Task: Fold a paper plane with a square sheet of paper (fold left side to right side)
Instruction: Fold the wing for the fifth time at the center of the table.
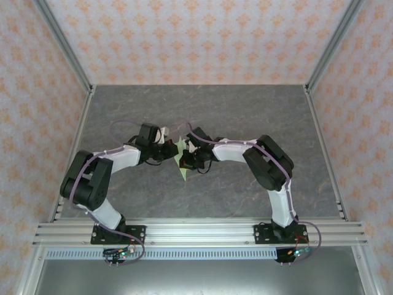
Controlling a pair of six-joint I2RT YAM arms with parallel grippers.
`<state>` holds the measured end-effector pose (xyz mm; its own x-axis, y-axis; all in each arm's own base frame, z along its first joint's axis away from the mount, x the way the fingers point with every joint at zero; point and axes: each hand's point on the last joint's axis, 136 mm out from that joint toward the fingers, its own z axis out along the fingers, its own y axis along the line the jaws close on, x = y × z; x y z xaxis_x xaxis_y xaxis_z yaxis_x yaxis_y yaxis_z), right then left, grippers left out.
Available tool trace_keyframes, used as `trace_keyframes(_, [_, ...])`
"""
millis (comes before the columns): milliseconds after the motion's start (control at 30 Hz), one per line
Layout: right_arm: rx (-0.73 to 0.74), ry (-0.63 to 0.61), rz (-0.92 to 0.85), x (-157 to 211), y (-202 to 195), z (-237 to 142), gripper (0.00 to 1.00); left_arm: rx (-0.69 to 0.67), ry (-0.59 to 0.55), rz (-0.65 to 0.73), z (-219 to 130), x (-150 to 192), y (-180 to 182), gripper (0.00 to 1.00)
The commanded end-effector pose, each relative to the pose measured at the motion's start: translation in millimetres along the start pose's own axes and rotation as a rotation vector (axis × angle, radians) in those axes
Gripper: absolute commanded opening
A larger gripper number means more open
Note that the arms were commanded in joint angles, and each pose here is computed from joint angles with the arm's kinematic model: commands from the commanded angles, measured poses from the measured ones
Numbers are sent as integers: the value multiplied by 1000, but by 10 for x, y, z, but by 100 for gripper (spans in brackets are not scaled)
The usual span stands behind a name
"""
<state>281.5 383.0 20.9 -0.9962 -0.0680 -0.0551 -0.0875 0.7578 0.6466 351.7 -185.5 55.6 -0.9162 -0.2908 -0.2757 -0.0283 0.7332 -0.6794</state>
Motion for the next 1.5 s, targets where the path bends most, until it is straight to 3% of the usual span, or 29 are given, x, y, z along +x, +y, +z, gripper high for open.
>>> trace_keyframes(0, [190,94,104,323,-601,158,7,64,10,20,87,-98,-150,2])
trace_keyframes(467, [152,95,65,316,-499,112,6,-104,45,-35,404,-60,345,0])
trace_keyframes(933, [-146,-27,-15,116,354,-345,7,-146,67,-64,460,119,564,0])
trace_keyframes(1167, [-249,-14,44,185,378,-269,7,-142,69,-64,459,127,559,0])
trace_keyframes(1467, [-219,33,89,301,235,-97,7,-140,67,-62,455,119,548,0])
